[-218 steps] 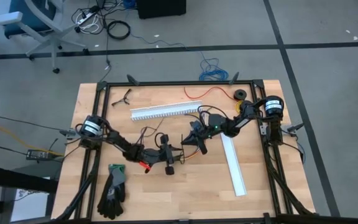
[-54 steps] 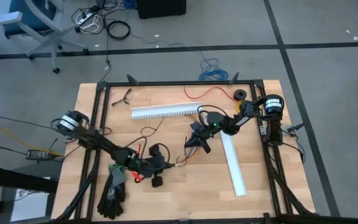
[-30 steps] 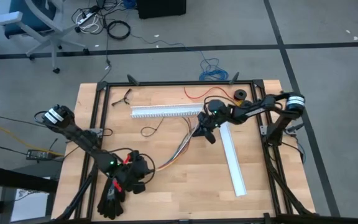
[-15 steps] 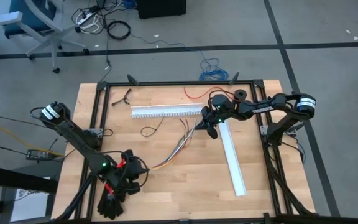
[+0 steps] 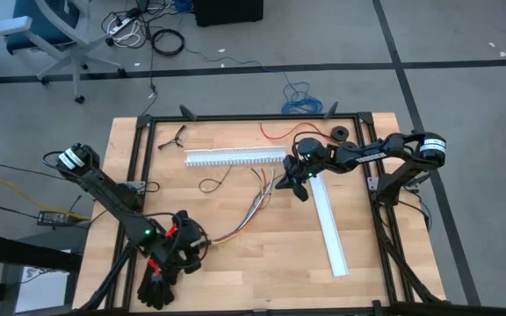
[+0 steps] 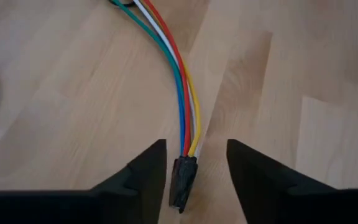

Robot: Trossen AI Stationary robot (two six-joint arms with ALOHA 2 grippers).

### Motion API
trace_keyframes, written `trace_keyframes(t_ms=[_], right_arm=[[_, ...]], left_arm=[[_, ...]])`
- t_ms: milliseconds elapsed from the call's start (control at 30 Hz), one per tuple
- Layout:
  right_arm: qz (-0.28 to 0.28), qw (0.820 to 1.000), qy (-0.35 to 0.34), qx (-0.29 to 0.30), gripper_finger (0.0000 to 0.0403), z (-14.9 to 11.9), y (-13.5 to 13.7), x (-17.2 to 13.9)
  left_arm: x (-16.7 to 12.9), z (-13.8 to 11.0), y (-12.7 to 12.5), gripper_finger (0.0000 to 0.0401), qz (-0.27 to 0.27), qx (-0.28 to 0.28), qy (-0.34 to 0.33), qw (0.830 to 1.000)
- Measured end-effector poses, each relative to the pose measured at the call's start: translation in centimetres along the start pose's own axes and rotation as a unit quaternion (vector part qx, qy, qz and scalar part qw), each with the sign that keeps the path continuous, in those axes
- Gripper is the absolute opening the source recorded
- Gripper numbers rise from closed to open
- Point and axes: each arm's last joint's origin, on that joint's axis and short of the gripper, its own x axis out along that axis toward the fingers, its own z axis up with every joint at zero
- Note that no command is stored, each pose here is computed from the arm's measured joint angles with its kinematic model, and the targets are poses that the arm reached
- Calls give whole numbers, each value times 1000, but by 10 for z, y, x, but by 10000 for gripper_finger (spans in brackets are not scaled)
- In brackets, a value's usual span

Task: Ziptie cables
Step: Wrap the cable wires with black zip tie

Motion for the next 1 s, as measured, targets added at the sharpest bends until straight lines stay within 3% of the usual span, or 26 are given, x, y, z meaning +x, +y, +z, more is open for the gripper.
trace_keyframes(t_ms=[133,300,367,700,1000], right_arm=[[5,1000,2,1,0,0,3,2],[-16,1000,10,8,0,-2,2,1],[-41,999,17,17,0,-4,0,1],[-81,994,37,57,0,-10,-3,2],[-164,985,10,59,0,-10,-9,8]], left_arm=[[0,1,0,199,2,-4,-9,1000],[3,11,-1,201,41,-36,-115,992],[10,17,2,201,55,-42,-123,990],[77,43,13,202,99,-26,-146,984],[123,57,40,202,120,-82,-139,980]])
